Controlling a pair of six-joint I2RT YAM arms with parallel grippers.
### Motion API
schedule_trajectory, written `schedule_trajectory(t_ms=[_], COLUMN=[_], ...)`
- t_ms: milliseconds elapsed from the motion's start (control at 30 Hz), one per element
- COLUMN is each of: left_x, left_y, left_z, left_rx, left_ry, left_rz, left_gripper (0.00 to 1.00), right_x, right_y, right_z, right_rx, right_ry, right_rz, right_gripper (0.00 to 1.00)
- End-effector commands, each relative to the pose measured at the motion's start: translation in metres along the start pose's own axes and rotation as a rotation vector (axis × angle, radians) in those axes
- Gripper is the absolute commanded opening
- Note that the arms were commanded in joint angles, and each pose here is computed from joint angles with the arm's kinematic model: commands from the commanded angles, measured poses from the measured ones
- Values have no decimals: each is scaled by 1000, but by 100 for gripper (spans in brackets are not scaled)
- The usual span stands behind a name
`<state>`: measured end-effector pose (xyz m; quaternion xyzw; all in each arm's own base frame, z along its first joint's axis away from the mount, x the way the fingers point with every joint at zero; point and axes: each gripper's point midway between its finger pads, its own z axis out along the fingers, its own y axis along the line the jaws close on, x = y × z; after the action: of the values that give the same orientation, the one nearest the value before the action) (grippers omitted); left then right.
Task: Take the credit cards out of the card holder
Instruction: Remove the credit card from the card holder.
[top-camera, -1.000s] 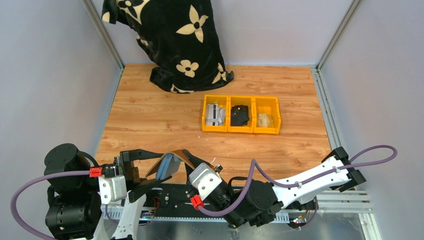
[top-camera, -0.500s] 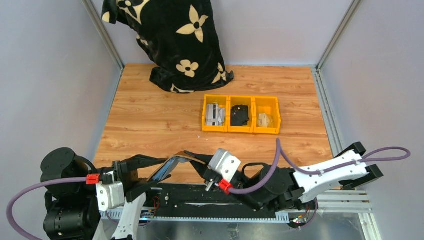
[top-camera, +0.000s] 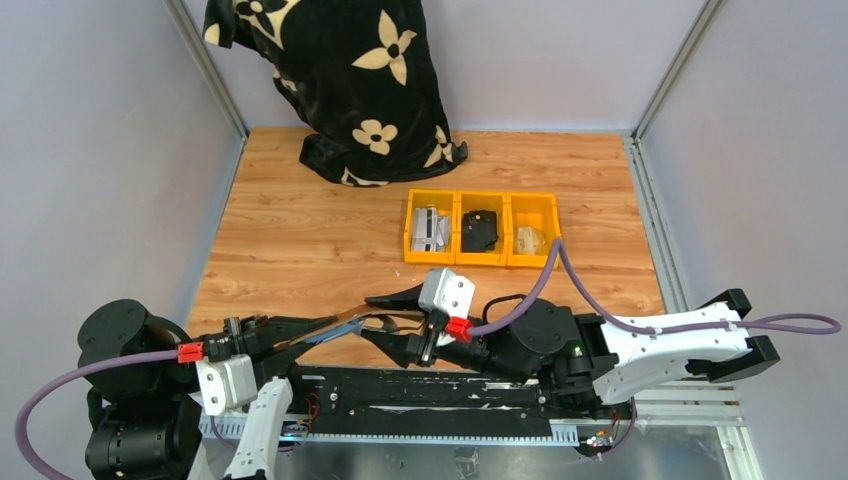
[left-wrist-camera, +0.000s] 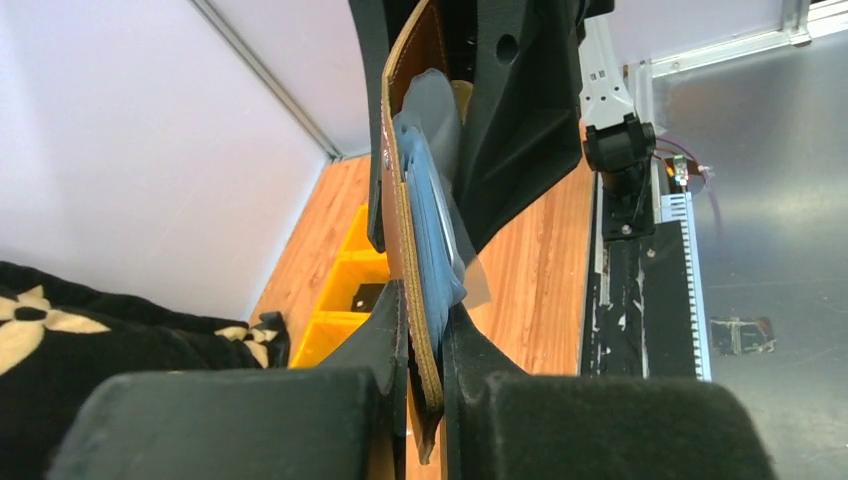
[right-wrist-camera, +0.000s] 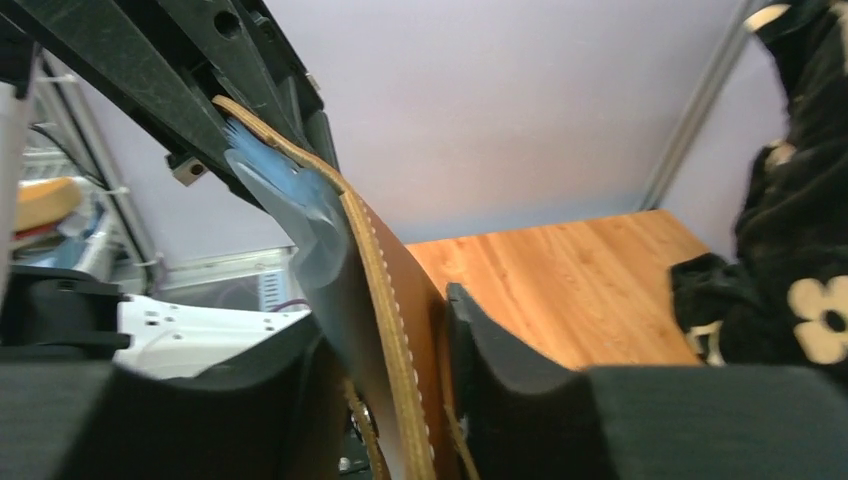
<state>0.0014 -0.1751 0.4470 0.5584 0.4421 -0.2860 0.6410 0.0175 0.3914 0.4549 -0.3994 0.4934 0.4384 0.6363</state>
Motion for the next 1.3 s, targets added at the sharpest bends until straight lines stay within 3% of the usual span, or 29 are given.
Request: schedule_trajectory(t_ms=[0, 200, 267, 467, 567, 633, 733, 800, 900, 967, 1033, 1267], left_x=[-7, -1, -1, -3, -5, -5, -5, -6, -6, -6, -6, -8], left_y=[-11, -6, -4, -7, -9, -11, -13, -15, -16, -15, -14, -18], left_z=[2, 2, 2, 2, 2, 2, 2, 2, 2, 2, 2, 0], left_rx=[56, 54, 50, 60, 60, 63, 63, 63, 65, 66, 67, 102], left_ry=[-44, -41, -38, -45, -45, -46, -46, -45, -46, -46, -45, -58], left_rz=[-6, -32, -37, -52, -55, -69, -89, -93, -110, -129, -153, -185], left_gripper=[0, 0, 0, 0, 0, 0, 0, 0, 2, 22, 31, 31], right_x=[-1, -20, -17, -23, -18, -17, -17, -16, -20, -20, -23, -20], right_y=[13, 37, 50, 38, 32, 35, 31, 28, 19, 19, 21, 36], right_z=[-5, -18, -20, -22, -9, -3, 1, 0, -6, -13, -22, -33], right_rx=[-129, -322, -405, -374, -325, -336, -330, -321, -304, -332, -378, -499], right_ry=[-20, -41, -2, 30, 74, 79, 85, 87, 79, 68, 47, 47], right_rz=[91, 38, -3, -72, -115, -122, -109, -104, -99, -105, -103, -73], right_gripper=[51, 72, 74, 74, 67, 54, 18, 1, 0, 0, 0, 0])
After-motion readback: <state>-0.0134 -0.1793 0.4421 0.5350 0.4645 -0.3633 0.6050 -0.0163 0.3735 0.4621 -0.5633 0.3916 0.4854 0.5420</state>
